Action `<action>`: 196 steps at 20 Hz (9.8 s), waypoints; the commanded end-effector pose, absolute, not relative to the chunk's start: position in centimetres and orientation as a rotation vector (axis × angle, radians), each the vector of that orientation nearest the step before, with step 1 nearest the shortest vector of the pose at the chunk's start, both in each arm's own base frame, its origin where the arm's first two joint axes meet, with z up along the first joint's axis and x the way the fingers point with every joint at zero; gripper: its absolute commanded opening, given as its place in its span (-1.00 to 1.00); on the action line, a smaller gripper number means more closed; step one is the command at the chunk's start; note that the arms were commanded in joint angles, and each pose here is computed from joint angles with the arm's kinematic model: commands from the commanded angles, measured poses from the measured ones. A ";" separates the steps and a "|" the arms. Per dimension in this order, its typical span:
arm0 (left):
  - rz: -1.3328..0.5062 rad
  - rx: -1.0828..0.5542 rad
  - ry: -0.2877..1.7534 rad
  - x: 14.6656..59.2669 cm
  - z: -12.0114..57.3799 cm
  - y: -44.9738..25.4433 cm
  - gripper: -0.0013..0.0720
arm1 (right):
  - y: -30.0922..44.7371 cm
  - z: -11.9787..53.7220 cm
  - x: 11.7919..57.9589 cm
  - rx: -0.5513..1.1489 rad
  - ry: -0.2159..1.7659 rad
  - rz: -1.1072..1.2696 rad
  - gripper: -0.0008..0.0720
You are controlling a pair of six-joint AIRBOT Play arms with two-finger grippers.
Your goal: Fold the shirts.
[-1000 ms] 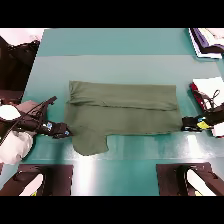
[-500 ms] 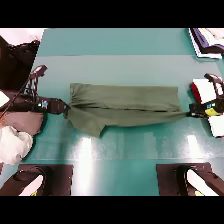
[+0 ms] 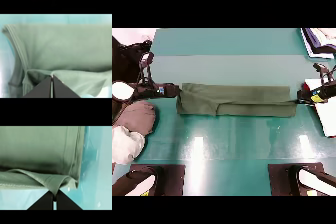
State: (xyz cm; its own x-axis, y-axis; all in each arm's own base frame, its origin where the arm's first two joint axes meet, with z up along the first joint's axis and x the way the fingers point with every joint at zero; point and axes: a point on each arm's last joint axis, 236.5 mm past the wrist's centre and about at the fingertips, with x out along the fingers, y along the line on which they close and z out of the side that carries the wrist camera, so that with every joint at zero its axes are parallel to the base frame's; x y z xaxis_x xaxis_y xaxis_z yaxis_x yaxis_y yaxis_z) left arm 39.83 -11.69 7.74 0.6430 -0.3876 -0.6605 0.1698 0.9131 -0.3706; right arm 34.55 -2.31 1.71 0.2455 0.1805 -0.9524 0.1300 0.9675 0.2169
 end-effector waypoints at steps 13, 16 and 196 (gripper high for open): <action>-0.197 -0.379 0.685 46.5 7.1 -10.0 0.48 | -2.5 0.1 42.3 0.462 1.139 0.062 0.17; -0.250 -0.355 0.757 45.4 7.3 -11.1 -0.87 | -4.6 0.3 40.0 0.490 1.211 0.108 0.18; -0.385 -0.024 0.820 43.3 25.5 -9.2 -0.89 | 0.6 22.7 35.9 0.427 0.987 0.191 -0.93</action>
State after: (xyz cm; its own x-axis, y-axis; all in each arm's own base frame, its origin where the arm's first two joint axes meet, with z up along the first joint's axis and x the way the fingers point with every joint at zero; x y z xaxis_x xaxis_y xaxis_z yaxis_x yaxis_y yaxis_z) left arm 43.35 -9.22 25.47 0.6152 -0.3442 -0.7092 0.3261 0.9302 -0.1686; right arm 35.72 -3.59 22.11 0.5615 0.2817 -0.7781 0.1475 0.8912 0.4290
